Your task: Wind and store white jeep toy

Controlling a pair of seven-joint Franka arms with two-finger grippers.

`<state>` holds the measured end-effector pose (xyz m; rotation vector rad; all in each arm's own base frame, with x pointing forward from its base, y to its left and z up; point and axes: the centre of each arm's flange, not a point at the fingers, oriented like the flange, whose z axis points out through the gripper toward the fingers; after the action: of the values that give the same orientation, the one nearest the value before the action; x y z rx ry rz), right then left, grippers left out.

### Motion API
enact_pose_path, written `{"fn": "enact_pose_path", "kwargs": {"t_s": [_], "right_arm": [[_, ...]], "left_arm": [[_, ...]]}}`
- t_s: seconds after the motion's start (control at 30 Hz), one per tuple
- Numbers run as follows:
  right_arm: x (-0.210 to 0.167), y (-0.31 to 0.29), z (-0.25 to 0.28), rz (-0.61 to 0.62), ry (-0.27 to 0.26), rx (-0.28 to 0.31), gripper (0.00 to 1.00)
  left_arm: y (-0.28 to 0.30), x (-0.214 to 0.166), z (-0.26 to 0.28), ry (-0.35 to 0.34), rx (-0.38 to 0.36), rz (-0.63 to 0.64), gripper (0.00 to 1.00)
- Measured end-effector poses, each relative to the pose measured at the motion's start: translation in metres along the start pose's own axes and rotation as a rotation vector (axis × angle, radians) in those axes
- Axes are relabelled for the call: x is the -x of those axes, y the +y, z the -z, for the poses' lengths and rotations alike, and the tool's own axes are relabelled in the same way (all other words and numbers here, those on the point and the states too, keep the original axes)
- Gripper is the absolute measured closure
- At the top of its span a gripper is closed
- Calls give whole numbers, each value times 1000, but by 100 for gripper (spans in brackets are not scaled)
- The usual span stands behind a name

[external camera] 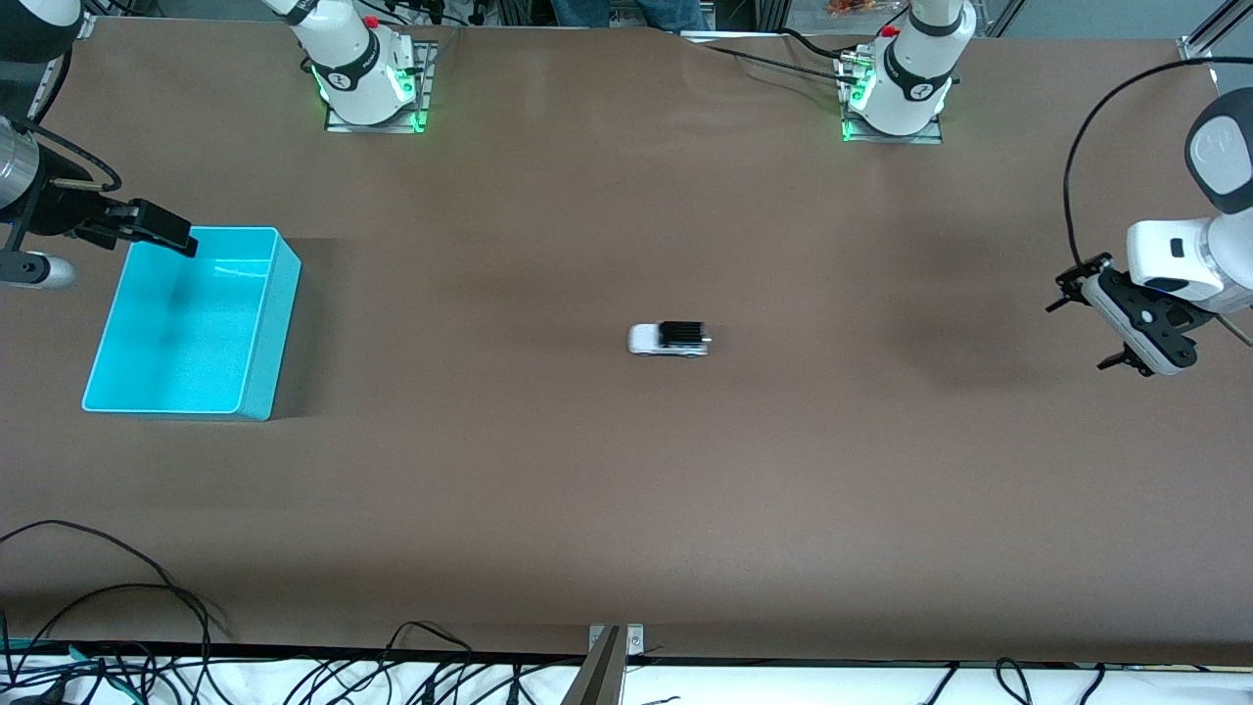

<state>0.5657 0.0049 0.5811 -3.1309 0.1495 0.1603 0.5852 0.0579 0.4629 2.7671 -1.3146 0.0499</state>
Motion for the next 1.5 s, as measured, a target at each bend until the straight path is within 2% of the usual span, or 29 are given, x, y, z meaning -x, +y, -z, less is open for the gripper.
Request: {"fn": "enact_pose_path", "kwargs": {"t_s": [0.23,0.53,0.67,0.9,1.17,1.34,1.5], "right_arm": [[1,0,-1,0,-7,1,0],[3,0,-3,2,-32,3,0],[6,1,-5,2,-59,6,0],[8,0,-6,3,-72,7,0],[10,0,-8,9,-92,10,0],[13,-6,-10,103,-117,8,0],[10,-10,-18,320,-133,-4,0]], "left_arm": [[31,-38,29,-25,40,126,0],[57,-63,55,-68,72,275,0],[71,-78,72,-83,49,311,0],[93,-104,100,-80,-19,368,0],[89,-96,133,-59,-43,407,0],[85,-78,155,-47,-55,439,0],[84,-64,164,-49,-57,481,0]]}}
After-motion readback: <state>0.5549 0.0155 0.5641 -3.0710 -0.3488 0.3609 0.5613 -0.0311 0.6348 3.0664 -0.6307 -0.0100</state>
